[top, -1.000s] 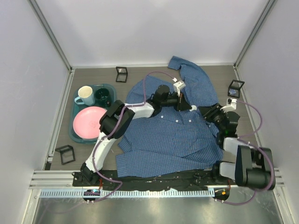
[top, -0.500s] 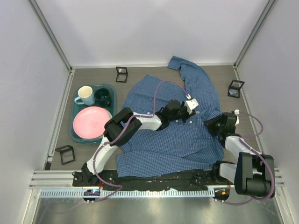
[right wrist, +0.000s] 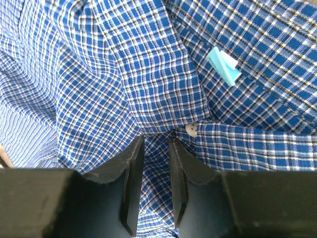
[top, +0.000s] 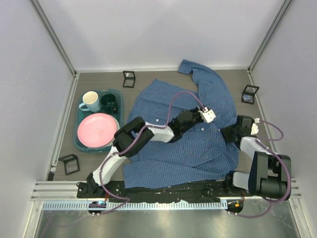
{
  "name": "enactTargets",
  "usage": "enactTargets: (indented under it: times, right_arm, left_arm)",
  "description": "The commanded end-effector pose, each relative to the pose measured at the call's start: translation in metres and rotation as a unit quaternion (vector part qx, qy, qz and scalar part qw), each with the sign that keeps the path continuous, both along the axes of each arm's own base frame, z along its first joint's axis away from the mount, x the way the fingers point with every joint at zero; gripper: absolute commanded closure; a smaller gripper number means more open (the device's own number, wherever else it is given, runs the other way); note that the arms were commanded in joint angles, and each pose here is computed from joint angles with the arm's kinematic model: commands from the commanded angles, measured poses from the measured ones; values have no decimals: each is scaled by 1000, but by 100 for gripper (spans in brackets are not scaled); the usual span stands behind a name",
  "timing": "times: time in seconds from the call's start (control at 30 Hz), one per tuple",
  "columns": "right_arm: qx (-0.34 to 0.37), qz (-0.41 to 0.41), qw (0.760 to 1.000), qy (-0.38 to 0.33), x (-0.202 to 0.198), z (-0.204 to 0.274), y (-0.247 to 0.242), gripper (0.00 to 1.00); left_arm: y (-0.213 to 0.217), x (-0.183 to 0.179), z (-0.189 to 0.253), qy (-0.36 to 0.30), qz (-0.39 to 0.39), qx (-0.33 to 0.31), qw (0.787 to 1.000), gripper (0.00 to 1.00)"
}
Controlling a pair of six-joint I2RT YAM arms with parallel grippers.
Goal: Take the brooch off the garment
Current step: Remove the brooch from the clothes.
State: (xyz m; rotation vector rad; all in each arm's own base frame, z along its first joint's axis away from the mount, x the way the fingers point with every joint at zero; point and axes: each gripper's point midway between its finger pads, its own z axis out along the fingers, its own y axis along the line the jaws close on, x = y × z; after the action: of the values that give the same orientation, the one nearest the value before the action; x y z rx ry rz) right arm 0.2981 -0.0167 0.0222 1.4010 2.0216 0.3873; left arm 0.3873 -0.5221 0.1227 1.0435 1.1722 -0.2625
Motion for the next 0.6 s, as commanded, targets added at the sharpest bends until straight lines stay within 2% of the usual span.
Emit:
enactTargets:
  times: [0.0, 0.17, 0.23, 0.27, 0.3, 0.33, 0.37, 0.4, 0.43, 0.47, 0.5, 0.53, 0.57]
  right_arm:
    - [-45, -31, 995, 84, -41, -26, -21, 67]
    - [-124, -43, 989, 71, -26, -6, -50, 67]
    - [-158, -42, 983, 88, -24, -7, -62, 67]
    - [-180, -54, 978, 90, -20, -1, -73, 66]
    - [-185, -54, 977, 94, -19, 0, -76, 66]
    - [-186, -50, 977, 97, -17, -1, -76, 66]
    - [-180, -41, 978, 98, -14, -3, -73, 66]
    - [-179, -32, 979, 96, -11, -3, -71, 66]
    - [-176, -20, 980, 94, -9, -2, -68, 65]
    - [-182, -3, 980, 83, -5, 6, -65, 64]
    - [-186, 14, 979, 84, -6, 10, -59, 63]
    - [-196, 26, 977, 80, -6, 15, -55, 62]
    - [-214, 31, 975, 56, -4, 35, -55, 60]
  left_arm:
    - [-1, 17, 46, -56, 31, -58, 996, 100]
    - [2, 11, 41, -53, 22, -50, 997, 100]
    - [12, 11, 56, -66, 37, -63, 995, 100]
    - [23, 11, 49, -61, 56, -56, 995, 100]
    - [32, 12, 55, -58, 72, -65, 994, 100]
    - [42, 9, 79, -59, 83, -84, 991, 100]
    - [55, 5, 75, -38, 98, -87, 991, 100]
    - [59, -2, 81, -3, 95, -116, 989, 100]
    - [65, -8, 75, 36, 96, -111, 989, 100]
    - [77, -20, 102, 59, 92, -135, 985, 100]
    - [80, -29, 106, 92, 82, -146, 982, 100]
    - [80, -40, 115, 154, 69, -189, 967, 100]
    - [89, -55, 118, 199, 66, -172, 962, 100]
